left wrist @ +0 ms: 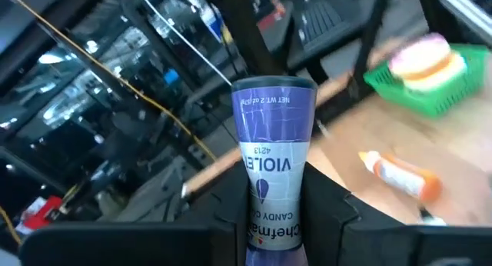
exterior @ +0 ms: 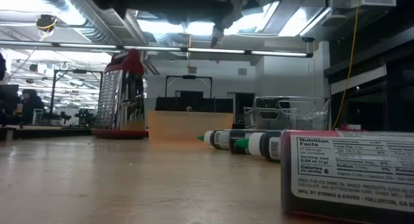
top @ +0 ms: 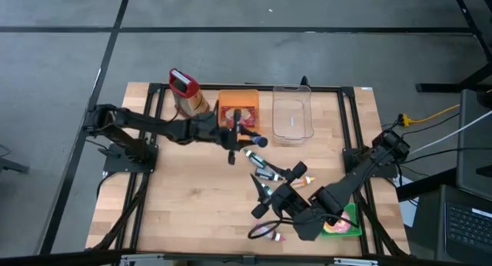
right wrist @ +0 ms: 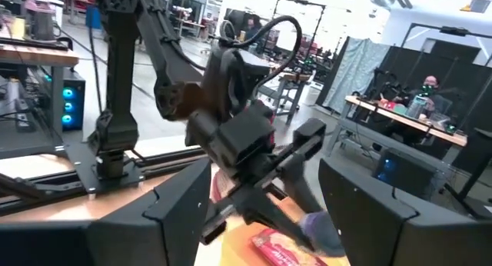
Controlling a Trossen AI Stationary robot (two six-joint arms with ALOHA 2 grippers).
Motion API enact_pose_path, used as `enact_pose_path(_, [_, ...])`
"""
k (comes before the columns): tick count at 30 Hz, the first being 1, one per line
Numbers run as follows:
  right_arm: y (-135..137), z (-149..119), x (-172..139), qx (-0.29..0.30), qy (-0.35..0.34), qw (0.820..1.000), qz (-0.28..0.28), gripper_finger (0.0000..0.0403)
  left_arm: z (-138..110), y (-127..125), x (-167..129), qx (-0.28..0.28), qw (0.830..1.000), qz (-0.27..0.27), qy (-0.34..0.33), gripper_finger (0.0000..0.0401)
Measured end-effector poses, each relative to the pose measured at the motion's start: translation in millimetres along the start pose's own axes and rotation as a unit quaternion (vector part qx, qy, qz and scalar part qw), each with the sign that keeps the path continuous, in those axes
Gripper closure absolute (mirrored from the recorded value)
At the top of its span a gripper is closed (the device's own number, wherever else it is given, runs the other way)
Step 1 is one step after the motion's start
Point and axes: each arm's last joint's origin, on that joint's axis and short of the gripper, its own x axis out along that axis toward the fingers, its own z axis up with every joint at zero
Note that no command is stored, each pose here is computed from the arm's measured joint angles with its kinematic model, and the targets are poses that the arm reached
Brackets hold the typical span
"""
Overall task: Pick & Place Food Item
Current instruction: Put the purple food coloring into the transparent bin, then put the top green food coloring into the transparent bin
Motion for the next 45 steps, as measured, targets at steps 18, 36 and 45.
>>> enact_pose_path(18, [2, 1, 4, 0.002, 0.000, 0.999, 0.039, 0.0158, -50, 58, 103, -0.056, 0.998, -0.027, -0.012, 0.0328])
enact_pose_path(36, [3, 1, 3, 0.013, -0.001, 0.998, 0.063, 0.0158, -131, 102, 140, -0.190, 0.978, -0.022, 0.079, 0.0277])
enact_pose_path(45, [4, 1, 5, 0.009, 0.000, 0.997, 0.073, 0.0158, -134, 105, 137, -0.228, 0.970, -0.057, 0.062, 0.0179])
